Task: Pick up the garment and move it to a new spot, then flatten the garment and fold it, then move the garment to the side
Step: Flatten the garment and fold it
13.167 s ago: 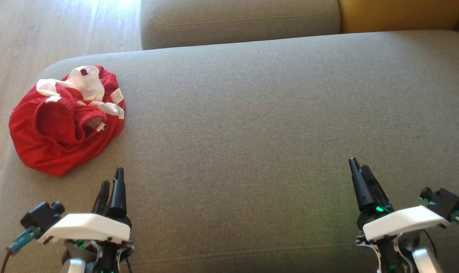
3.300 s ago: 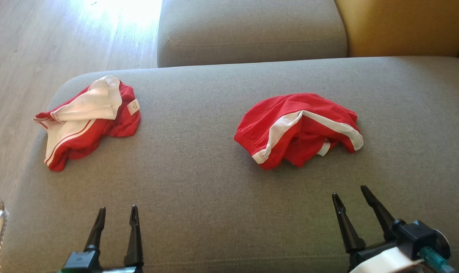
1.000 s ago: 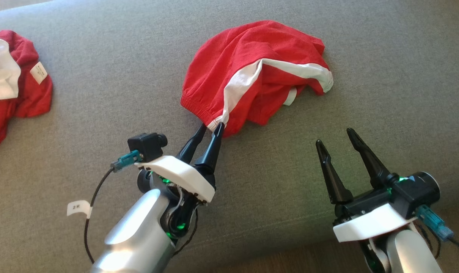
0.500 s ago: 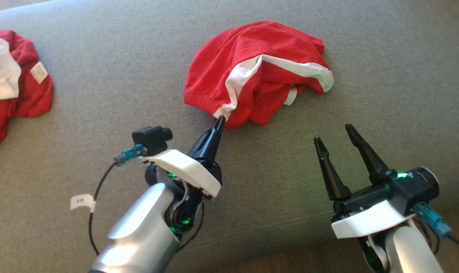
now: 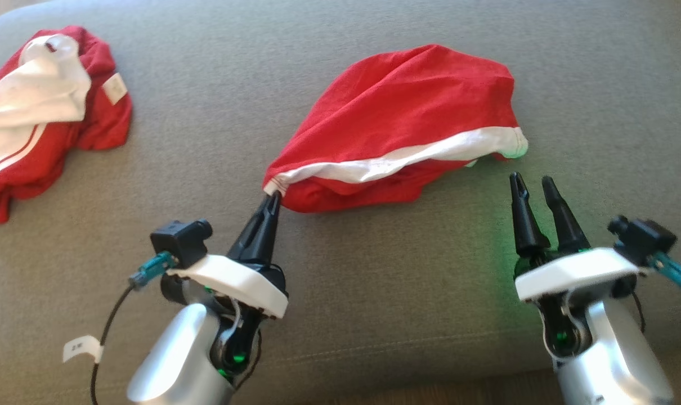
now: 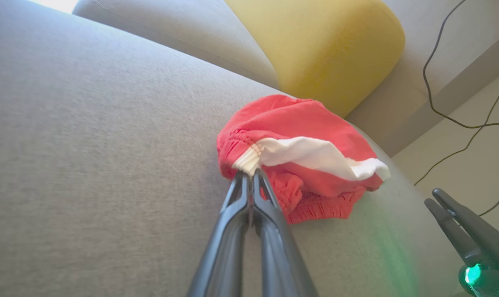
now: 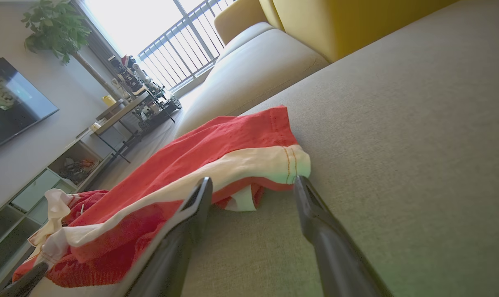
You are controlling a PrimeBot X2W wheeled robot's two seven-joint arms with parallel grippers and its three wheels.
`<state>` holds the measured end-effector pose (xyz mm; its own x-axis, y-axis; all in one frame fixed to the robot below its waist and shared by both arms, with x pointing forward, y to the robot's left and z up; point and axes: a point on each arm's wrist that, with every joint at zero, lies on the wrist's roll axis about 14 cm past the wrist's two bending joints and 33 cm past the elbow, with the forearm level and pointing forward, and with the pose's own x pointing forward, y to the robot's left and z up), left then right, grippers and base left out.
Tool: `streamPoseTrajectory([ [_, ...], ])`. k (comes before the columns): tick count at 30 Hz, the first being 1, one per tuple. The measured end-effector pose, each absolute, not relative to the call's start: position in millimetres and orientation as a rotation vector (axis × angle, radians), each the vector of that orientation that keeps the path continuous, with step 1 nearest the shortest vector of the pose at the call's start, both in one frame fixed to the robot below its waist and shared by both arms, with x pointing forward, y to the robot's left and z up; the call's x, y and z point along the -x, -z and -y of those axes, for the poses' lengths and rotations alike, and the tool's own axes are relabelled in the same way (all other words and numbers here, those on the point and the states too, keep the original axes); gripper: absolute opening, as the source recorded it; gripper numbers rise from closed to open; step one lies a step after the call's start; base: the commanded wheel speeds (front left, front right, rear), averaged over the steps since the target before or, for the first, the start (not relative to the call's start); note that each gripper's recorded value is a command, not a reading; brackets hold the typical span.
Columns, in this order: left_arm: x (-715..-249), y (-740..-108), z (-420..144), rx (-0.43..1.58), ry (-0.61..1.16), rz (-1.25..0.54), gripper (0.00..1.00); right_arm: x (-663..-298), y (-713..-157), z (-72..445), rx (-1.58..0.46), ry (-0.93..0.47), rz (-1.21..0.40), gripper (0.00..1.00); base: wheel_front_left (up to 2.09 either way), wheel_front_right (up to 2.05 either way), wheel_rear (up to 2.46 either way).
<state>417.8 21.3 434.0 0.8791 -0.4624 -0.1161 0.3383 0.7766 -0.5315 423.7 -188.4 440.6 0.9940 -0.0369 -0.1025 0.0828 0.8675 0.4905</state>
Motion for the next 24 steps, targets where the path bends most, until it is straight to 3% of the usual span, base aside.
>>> streamPoseTrajectory([
  [7, -425.6, -433.9, -49.2, 0.471, 0.37, -0.214, 0.0, -448.6, -415.8, 178.2, -0.421, 0.033, -0.191, 1.0, 0.0, 0.0, 0.0],
  [16, -428.6, -433.2, -65.8, 0.455, 0.321, -0.202, 0.0, -461.3, -410.7, 157.4, -0.452, -0.014, -0.23, 1.0, 0.0, 0.0, 0.0],
  [17, -429.0, -433.7, -67.1, 0.455, 0.317, -0.2, 0.0, -460.8, -409.9, 153.7, -0.458, -0.024, -0.237, 0.91, 0.0, 0.0, 0.0],
  [21, -429.0, -435.7, -67.6, 0.455, 0.316, -0.194, 0.0, -458.6, -409.2, 148.0, -0.461, -0.04, -0.247, 0.01, 0.0, 0.0, 0.0],
  [24, -427.6, -437.8, -67.0, 0.448, 0.32, -0.189, 0.0, -458.9, -414.2, 149.5, -0.44, -0.044, -0.233, 0.0, 0.0, 0.0, 0.0],
])
